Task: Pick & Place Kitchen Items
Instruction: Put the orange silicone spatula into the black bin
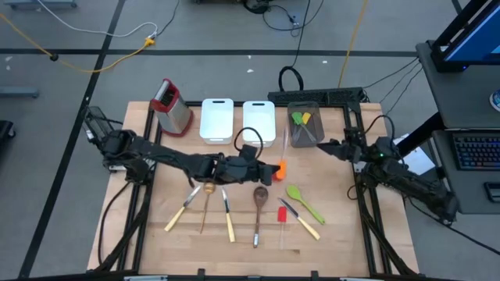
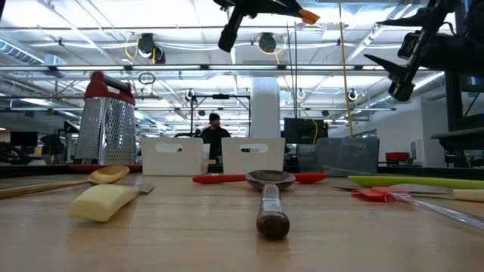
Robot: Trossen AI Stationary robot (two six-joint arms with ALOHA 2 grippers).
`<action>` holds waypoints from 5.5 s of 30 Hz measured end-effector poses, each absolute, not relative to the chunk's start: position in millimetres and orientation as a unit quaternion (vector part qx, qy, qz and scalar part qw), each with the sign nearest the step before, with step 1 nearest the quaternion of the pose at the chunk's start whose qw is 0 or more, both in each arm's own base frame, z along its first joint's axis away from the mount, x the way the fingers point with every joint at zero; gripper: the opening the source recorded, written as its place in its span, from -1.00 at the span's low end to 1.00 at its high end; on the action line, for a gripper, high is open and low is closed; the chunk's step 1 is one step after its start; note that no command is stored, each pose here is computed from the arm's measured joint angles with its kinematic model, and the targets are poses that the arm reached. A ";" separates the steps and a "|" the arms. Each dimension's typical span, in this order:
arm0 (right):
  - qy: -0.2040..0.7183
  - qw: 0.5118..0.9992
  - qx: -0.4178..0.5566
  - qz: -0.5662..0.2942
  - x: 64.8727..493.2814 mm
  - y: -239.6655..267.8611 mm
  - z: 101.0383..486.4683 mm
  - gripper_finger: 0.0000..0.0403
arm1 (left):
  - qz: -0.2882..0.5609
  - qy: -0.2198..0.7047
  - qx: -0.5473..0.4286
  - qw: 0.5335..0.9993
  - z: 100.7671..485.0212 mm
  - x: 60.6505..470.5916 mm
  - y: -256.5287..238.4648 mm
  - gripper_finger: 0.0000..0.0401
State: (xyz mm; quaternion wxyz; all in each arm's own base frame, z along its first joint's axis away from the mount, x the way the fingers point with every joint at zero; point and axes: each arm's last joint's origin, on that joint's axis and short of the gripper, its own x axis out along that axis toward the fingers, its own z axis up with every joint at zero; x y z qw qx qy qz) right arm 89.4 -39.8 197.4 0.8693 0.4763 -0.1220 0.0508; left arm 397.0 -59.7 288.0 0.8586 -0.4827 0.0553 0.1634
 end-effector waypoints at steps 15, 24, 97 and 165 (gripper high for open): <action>-0.078 0.871 0.483 0.054 120.2 -32.5 208.4 0.28 | 0.110 0.027 -0.485 0.867 283.9 446.8 -55.5 -1.00; -0.093 0.872 0.470 0.097 132.5 -25.9 225.8 0.28 | 0.118 0.041 -0.480 0.868 285.4 459.8 -46.0 -1.00; -0.076 0.926 0.338 -0.152 167.8 -53.1 242.2 -1.00 | 0.054 0.239 -0.319 0.915 269.2 443.3 -54.2 -0.05; 0.307 0.926 0.162 -0.147 217.4 -124.1 219.6 -0.89 | 0.064 0.303 -0.345 0.886 258.4 433.2 -79.0 -0.05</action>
